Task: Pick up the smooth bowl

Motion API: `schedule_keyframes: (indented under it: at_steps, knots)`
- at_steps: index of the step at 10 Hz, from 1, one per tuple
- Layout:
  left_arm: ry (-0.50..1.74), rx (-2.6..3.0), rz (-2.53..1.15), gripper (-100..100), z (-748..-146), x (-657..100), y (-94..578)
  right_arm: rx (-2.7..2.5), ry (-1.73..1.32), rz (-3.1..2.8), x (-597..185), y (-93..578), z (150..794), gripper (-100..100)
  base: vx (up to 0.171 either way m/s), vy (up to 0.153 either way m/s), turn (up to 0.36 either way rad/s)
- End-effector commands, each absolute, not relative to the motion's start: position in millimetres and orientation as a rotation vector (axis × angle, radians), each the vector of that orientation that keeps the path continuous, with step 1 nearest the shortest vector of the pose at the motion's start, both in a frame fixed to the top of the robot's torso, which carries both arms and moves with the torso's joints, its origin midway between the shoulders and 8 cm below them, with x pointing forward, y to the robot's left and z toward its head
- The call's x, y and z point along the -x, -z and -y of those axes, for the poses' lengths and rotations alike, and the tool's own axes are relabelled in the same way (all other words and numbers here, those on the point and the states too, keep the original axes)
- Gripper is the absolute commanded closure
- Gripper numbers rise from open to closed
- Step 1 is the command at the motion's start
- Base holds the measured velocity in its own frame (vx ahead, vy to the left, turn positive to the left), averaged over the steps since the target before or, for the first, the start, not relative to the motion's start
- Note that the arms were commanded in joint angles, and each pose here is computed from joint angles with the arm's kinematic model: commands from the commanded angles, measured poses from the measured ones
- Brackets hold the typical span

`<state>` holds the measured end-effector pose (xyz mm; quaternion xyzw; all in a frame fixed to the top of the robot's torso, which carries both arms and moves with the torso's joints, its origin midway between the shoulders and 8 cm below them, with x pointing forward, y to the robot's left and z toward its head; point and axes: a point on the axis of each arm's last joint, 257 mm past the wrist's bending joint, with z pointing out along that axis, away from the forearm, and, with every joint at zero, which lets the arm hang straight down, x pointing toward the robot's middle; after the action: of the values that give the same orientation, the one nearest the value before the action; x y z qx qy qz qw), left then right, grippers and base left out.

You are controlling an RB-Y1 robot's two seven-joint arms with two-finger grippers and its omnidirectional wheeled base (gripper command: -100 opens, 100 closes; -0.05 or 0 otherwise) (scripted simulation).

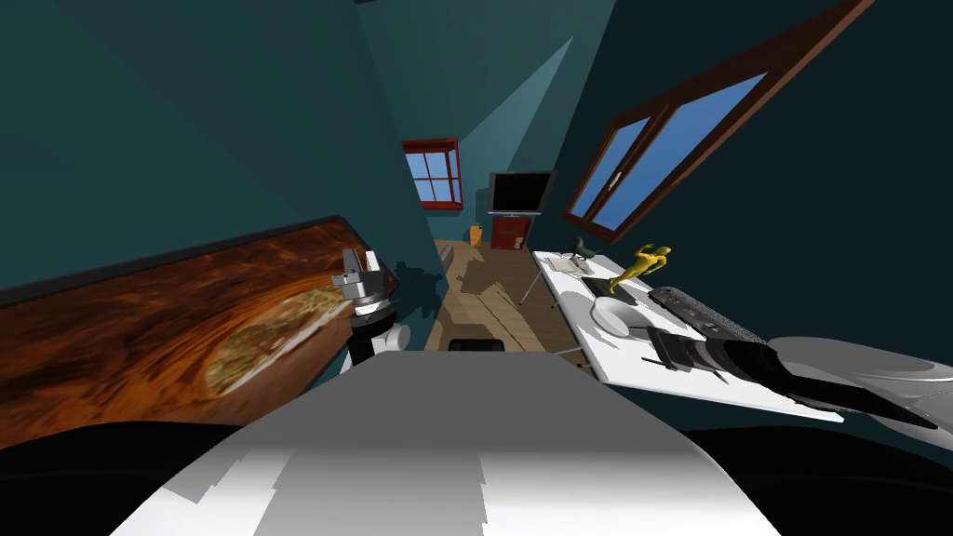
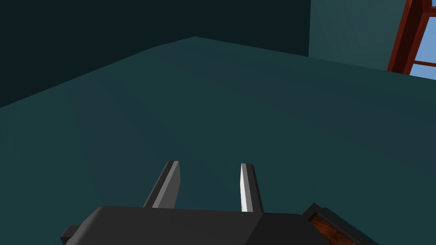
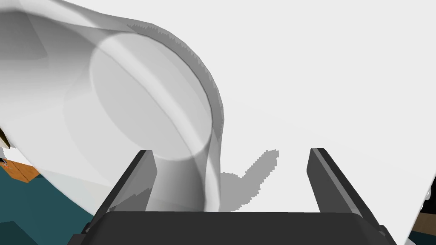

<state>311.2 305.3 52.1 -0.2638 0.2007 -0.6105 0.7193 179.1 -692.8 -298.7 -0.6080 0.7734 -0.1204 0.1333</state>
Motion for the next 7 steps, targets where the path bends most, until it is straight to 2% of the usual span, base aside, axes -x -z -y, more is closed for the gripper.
schedule_keyframes:
  at_steps: [1, 6, 7]
  knots:
    - [1.35, 0.583, -0.444, 0, -305, -311, -52, 1.771, 0.342, -2.228, -176, 302, 695, -100, 0.032, 0.039, 0.021]
    - [1.35, 0.583, -0.444, 0, -305, -311, -52, 1.763, 0.366, -2.263, -157, 302, 718, -100, 0.017, 0.025, 0.011]
    - [1.35, 0.583, -0.444, 0, -305, -311, -52, 1.745, 0.326, -2.221, -159, 308, 706, -100, 0.026, 0.033, 0.035]
